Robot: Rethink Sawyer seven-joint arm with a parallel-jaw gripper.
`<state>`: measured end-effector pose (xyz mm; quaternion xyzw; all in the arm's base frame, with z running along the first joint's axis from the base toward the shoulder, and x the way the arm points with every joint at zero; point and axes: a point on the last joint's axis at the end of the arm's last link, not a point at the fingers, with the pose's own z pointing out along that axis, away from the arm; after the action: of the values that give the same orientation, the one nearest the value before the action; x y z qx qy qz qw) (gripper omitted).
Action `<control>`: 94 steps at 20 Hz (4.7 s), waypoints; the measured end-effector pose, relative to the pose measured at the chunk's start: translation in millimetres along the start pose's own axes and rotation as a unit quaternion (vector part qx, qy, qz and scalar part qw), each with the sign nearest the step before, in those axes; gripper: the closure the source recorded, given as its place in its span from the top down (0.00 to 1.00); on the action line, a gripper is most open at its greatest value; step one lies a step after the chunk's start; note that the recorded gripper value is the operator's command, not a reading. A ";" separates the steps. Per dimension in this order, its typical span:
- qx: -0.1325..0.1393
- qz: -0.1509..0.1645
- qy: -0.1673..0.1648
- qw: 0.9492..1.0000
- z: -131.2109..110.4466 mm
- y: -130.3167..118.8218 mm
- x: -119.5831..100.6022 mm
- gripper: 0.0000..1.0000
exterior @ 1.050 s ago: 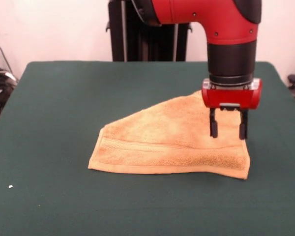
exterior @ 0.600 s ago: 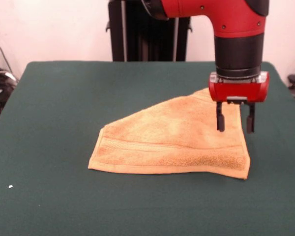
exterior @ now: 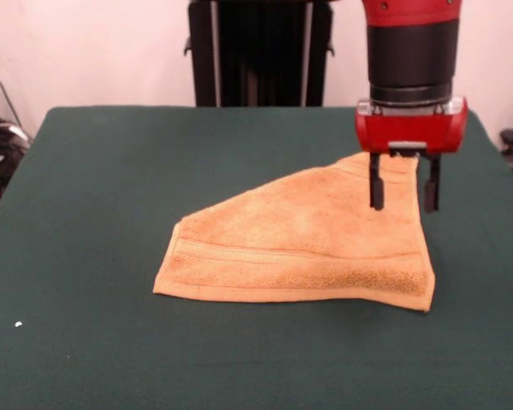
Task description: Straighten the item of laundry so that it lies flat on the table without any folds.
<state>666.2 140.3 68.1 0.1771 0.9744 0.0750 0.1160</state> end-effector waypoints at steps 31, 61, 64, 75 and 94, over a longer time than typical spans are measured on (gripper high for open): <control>0.008 0.013 0.009 1.000 109.7 -22.9 27.4 1.00; 0.017 0.011 -0.006 1.000 113.9 -23.1 23.8 0.00; 0.017 0.023 -0.008 1.000 115.1 -15.2 24.0 0.00; 0.034 0.079 -0.021 0.996 111.7 27.0 36.8 1.00; 0.071 0.360 -0.066 0.928 118.6 29.2 23.4 1.00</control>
<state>684.5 188.3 -45.2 0.5287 0.8379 0.0309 0.1320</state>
